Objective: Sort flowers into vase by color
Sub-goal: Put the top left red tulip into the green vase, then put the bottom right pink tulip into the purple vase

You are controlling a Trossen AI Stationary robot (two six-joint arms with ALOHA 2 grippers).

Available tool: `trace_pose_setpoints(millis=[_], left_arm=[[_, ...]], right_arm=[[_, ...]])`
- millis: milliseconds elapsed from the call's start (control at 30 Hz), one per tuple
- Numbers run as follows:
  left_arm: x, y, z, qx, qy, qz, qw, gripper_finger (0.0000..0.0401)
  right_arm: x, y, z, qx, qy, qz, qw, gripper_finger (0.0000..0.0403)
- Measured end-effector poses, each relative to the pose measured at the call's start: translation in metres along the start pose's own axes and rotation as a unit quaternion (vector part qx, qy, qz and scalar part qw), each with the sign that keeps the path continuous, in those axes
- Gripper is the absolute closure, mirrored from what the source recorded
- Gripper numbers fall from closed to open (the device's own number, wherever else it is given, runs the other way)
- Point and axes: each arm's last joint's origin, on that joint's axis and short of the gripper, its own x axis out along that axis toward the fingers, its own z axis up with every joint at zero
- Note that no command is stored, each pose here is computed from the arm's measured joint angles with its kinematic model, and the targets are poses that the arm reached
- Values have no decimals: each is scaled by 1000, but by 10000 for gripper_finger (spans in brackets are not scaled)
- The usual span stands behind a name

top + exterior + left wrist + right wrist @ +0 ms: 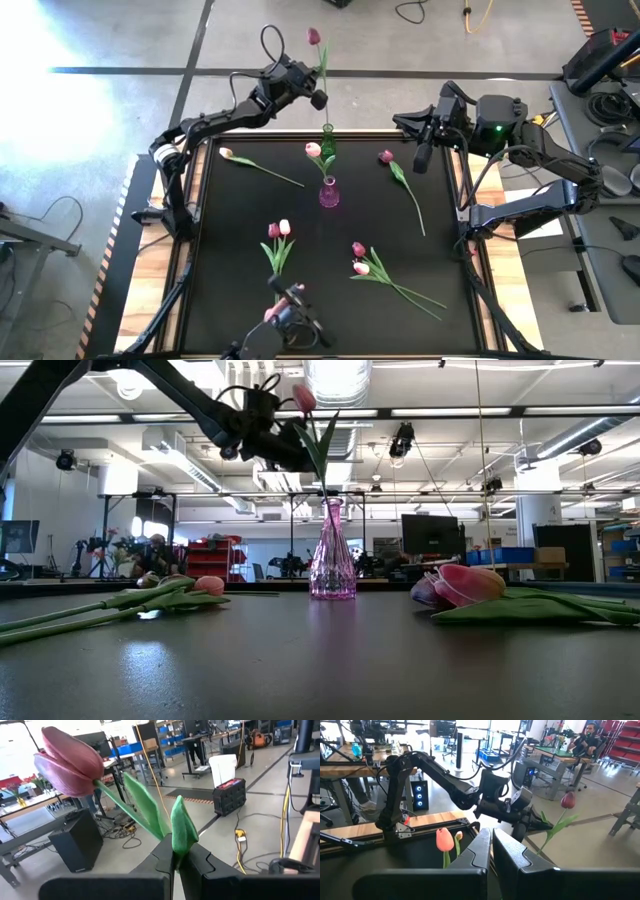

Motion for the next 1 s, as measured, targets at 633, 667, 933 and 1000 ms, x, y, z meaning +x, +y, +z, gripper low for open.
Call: trace_pose_setpoints(millis=[633, 667, 933, 1000], left_arm=[[-7, -21, 1, 28, 49, -40, 998, 282], [-8, -22, 1, 26, 54, -42, 997, 274], [-16, -20, 4, 0, 87, -48, 995, 238], [-20, -18, 7, -3, 96, -50, 994, 236]], right_arm=[[0, 0, 0, -5, 0, 1, 1000, 390], [0, 0, 0, -5, 0, 1, 1000, 390], [0, 0, 0, -9, 0, 5, 1000, 390], [0, 0, 0, -9, 0, 5, 1000, 390]])
